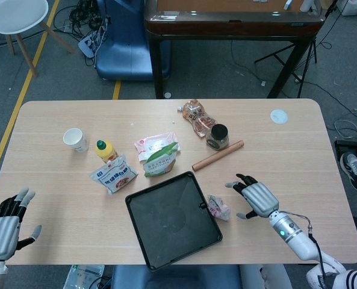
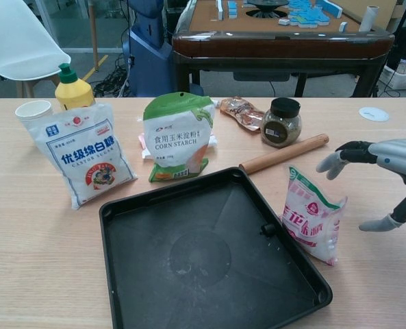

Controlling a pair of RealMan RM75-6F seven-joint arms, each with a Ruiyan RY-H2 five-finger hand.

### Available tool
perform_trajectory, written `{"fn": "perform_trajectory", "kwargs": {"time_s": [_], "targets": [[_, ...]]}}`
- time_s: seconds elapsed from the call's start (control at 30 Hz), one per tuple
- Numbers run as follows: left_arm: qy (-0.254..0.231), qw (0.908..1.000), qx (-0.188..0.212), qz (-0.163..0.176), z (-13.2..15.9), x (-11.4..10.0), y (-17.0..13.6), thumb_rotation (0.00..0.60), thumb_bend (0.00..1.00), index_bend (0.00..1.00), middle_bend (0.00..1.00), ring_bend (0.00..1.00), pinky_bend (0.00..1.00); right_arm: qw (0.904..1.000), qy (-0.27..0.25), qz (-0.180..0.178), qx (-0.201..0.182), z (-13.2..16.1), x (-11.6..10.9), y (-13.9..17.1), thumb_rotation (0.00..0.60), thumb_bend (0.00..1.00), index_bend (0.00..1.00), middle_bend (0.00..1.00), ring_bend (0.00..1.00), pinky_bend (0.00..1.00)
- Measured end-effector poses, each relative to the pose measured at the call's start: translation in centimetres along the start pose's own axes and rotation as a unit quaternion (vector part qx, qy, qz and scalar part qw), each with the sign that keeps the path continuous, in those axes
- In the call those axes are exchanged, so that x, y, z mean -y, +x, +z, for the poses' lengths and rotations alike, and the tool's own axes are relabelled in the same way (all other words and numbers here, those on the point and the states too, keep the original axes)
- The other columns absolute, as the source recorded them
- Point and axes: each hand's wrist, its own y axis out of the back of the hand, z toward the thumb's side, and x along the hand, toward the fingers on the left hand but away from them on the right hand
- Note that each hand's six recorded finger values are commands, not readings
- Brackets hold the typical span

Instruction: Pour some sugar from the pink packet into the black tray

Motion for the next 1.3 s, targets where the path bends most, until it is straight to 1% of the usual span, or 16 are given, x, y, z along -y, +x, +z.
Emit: {"fn": "perform_trajectory", "kwargs": {"time_s": [0.1,0.3,0.4,0.67,0.87,1.13,1.2,1.3], "targets": [[0.001,1.0000,-0.001,-0.001,0.0,0.1,0.0,0.600,0.28,0.11,0.06,0.08,0.06,1.0000,-0.004,0.005,-0.007,0.2,0.6,-0.6,0.600,0.00,0.21,0.27,0.08,0.14],[0.004,1.0000,-0.001,-0.004,0.2,0.1,0.0,0.600,0.28,0.11,0.06,0.08,0.06,0.9996,-0.015,0.013,-0.018,0.5,1.6,-1.4,0.600,0.00,0.27,0.27,0.09,0.14],[0.006,1.0000,0.001,-0.003,0.4,0.1,0.0,0.600,0.28,0.11,0.06,0.08,0.06,0.9995,-0.016,0.017,-0.021,0.5,1.9,-1.8,0.600,0.00,0.28,0.27,0.09,0.14],[0.009,0.9999,0.002,-0.004,0.7,0.0,-0.1,0.600,0.28,0.11,0.06,0.08,0.06,0.9991,-0.026,0.024,-0.025,0.8,2.3,-2.6,0.600,0.00,0.29,0.27,0.09,0.14],[0.010,0.9999,-0.002,-0.004,0.5,0.0,-0.2,0.600,0.28,0.11,0.06,0.08,0.06,0.9982,-0.035,0.030,-0.039,1.4,2.9,-3.2,0.600,0.00,0.29,0.28,0.09,0.14],[0.011,0.9999,-0.004,-0.007,0.4,0.1,-0.4,0.600,0.28,0.11,0.06,0.08,0.06,0.9968,-0.056,0.025,-0.052,1.4,3.8,-3.6,0.600,0.00,0.31,0.30,0.12,0.14],[0.011,0.9999,-0.003,-0.007,0.5,0.1,-0.4,0.600,0.28,0.11,0.06,0.08,0.06,0.9964,-0.060,0.024,-0.054,1.3,3.9,-3.7,0.600,0.02,0.33,0.32,0.15,0.14],[0.012,0.9999,-0.003,-0.008,0.6,0.1,-0.4,0.600,0.28,0.11,0.06,0.08,0.06,0.9962,-0.063,0.020,-0.057,1.2,4.2,-4.0,0.600,0.08,0.38,0.36,0.19,0.16]]}}
